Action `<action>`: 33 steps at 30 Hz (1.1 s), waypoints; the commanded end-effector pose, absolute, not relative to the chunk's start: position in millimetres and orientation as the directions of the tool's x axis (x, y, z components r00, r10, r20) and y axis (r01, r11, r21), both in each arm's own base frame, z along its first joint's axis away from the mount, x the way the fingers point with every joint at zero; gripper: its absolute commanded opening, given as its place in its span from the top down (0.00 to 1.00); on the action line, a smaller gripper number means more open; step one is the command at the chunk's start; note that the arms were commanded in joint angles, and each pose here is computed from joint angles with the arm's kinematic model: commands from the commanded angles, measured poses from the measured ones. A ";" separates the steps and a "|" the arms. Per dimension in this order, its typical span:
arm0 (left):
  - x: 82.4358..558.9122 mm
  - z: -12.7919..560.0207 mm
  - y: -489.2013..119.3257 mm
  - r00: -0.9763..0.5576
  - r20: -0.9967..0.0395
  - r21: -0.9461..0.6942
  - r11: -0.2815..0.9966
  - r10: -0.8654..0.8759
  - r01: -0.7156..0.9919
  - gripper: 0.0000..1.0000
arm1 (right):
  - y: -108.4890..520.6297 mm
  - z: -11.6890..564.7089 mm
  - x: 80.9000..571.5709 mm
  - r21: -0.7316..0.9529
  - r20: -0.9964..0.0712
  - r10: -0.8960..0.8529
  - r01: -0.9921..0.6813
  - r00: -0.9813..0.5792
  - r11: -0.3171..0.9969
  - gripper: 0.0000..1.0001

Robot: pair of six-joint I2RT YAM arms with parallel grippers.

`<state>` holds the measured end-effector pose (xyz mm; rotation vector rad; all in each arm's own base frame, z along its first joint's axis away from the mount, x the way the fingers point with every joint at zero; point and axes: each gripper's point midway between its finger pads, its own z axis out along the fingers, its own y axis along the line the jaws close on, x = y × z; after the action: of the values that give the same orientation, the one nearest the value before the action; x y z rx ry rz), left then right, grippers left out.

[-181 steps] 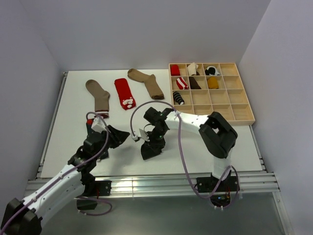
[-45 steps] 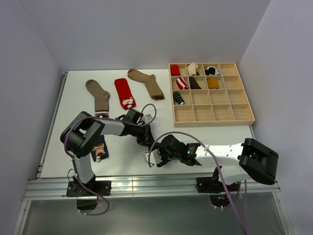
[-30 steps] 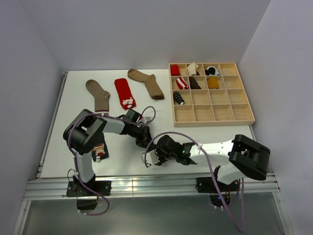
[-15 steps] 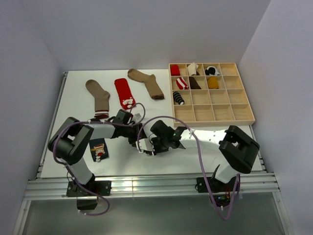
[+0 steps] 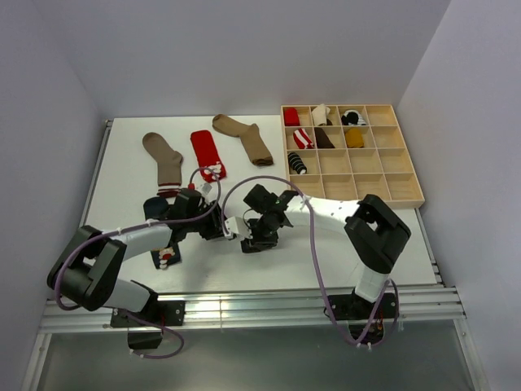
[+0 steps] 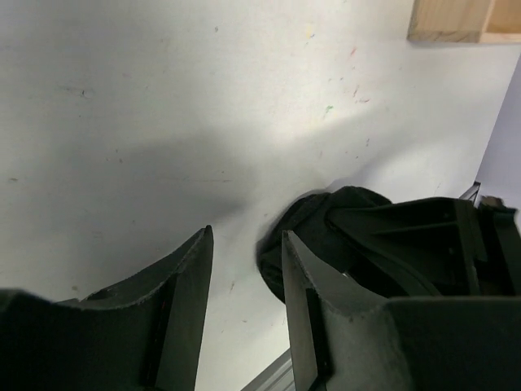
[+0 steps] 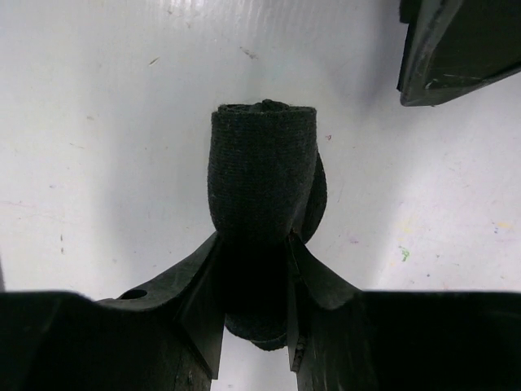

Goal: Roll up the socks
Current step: Pick up the sock at the center of the board.

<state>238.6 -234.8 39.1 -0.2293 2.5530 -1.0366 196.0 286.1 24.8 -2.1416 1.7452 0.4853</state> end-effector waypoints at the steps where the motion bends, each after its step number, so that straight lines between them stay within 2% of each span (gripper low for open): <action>1: 252.7 58.0 -232.5 -0.871 -0.367 -0.708 0.706 -0.326 0.034 0.56 | 265.0 12.9 182.3 0.163 -0.389 -0.919 -0.978 0.061 -0.133 0.85; 2: 251.1 58.1 -232.0 -0.872 -0.363 -0.711 0.703 -0.328 0.032 0.56 | 265.1 13.6 183.7 0.186 -0.390 -0.920 -0.975 0.041 -0.122 0.91; 5: 249.0 60.9 -229.3 -0.865 -0.359 -0.719 0.695 -0.350 0.017 0.57 | 265.7 15.6 193.0 0.233 -0.400 -0.916 -0.970 -0.027 -0.073 1.00; 11: 245.3 70.6 -225.5 -0.853 -0.369 -0.727 0.686 -0.369 0.018 0.59 | 270.7 30.4 202.2 0.299 -0.435 -0.891 -0.954 -0.129 -0.008 1.00; 20: 242.2 85.5 -220.2 -0.843 -0.398 -0.718 0.694 -0.363 0.040 0.60 | 276.0 92.2 246.7 0.355 -0.536 -0.796 -0.930 -0.283 0.092 1.00; 28: 242.1 97.8 -215.8 -0.831 -0.422 -0.719 0.692 -0.363 0.063 0.61 | 258.4 149.1 319.2 0.239 -0.611 -0.697 -0.927 -0.375 0.289 1.00; 32: 242.3 99.7 -214.9 -0.832 -0.420 -0.720 0.691 -0.361 0.063 0.61 | 217.1 181.7 383.2 0.118 -0.654 -0.613 -0.860 -0.444 0.497 1.00; 33: 242.5 100.5 -215.5 -0.832 -0.423 -0.719 0.692 -0.358 0.068 0.61 | 200.6 194.3 408.9 0.029 -0.663 -0.597 -0.812 -0.452 0.583 1.00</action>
<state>235.4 -214.0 83.9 -0.2680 2.3995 -1.0241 353.1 237.0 149.7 -1.3592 2.2153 0.7050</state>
